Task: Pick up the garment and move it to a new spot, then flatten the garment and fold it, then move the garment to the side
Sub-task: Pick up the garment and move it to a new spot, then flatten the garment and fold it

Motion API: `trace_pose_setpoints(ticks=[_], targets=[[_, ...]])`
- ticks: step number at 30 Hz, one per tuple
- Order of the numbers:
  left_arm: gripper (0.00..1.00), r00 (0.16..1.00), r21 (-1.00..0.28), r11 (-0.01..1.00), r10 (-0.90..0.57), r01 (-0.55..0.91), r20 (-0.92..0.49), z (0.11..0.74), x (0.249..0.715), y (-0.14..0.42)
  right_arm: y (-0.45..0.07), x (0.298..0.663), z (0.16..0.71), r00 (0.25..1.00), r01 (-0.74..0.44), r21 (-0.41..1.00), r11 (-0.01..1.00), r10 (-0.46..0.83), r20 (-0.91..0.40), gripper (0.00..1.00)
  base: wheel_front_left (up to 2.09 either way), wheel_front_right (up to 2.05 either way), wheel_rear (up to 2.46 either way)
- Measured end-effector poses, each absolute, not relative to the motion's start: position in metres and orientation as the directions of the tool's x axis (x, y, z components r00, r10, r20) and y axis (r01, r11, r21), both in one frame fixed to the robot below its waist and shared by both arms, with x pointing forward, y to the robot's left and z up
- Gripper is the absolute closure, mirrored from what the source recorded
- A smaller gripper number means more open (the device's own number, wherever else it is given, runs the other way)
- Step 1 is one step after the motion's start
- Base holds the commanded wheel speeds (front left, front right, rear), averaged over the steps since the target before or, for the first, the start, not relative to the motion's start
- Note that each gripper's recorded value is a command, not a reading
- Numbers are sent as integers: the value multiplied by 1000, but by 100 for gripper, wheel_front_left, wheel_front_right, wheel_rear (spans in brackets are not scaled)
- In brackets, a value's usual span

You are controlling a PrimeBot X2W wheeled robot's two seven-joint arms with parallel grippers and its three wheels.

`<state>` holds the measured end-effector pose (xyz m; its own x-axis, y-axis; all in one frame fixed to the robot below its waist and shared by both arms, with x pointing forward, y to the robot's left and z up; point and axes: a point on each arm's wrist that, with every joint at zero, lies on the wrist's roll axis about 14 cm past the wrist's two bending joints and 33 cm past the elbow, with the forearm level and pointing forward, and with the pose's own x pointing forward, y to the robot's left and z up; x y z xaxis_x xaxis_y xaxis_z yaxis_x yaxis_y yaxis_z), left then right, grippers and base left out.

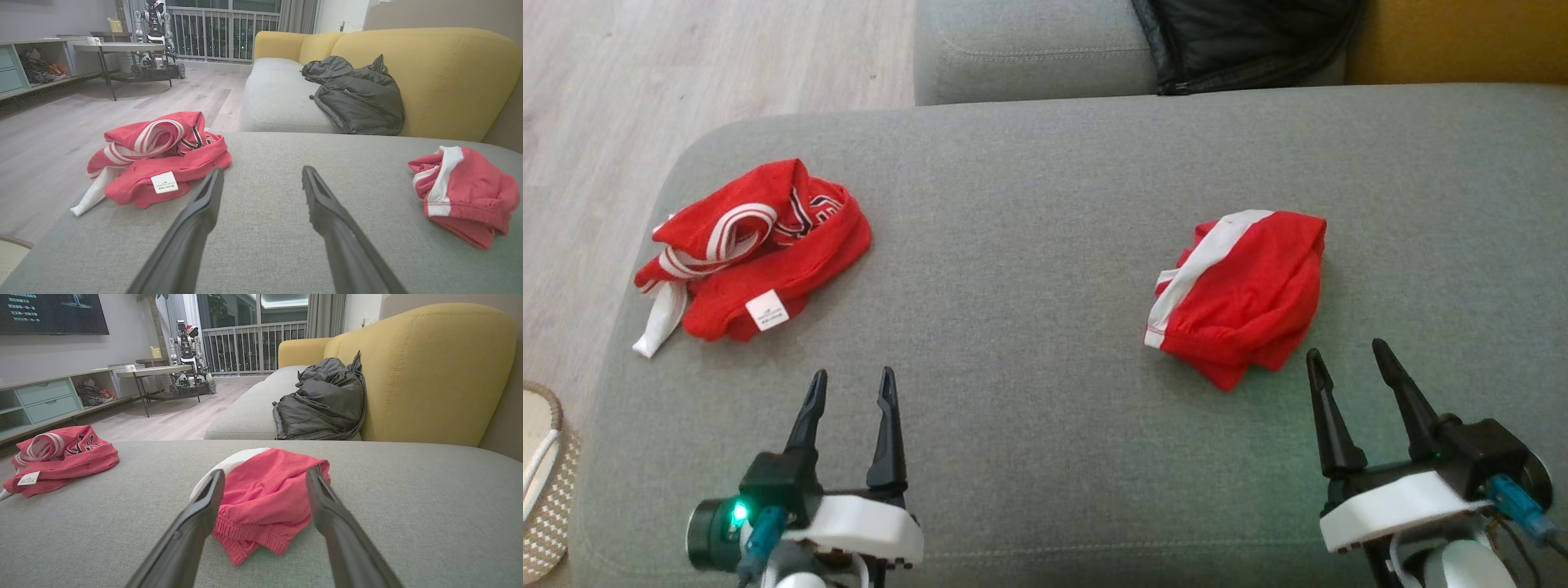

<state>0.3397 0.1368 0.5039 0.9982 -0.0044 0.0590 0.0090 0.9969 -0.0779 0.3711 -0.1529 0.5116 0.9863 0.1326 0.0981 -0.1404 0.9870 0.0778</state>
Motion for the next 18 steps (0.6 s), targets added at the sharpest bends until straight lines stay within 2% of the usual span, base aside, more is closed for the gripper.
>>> trace_pose_setpoints(ticks=[5,7,10,13,18], targets=[[0,999,-169,986,-2,9,38,501,341,134,-155,369,511,987,-134,78,988,126,96,0,0,0,0],[0,1000,-276,961,-29,28,-1,491,342,126,-157,367,510,988,-128,79,989,121,94,0,0,0,0],[0,987,-513,856,-131,67,-89,467,338,99,-163,365,509,990,-110,79,991,103,91,0,0,0,0],[0,949,-716,692,-280,94,-146,448,334,58,-169,365,509,992,-90,75,993,84,90,0,0,0,0],[0,854,-867,478,-502,143,-136,454,355,-6,-181,374,515,993,-57,65,996,50,106,0,0,0,0]])
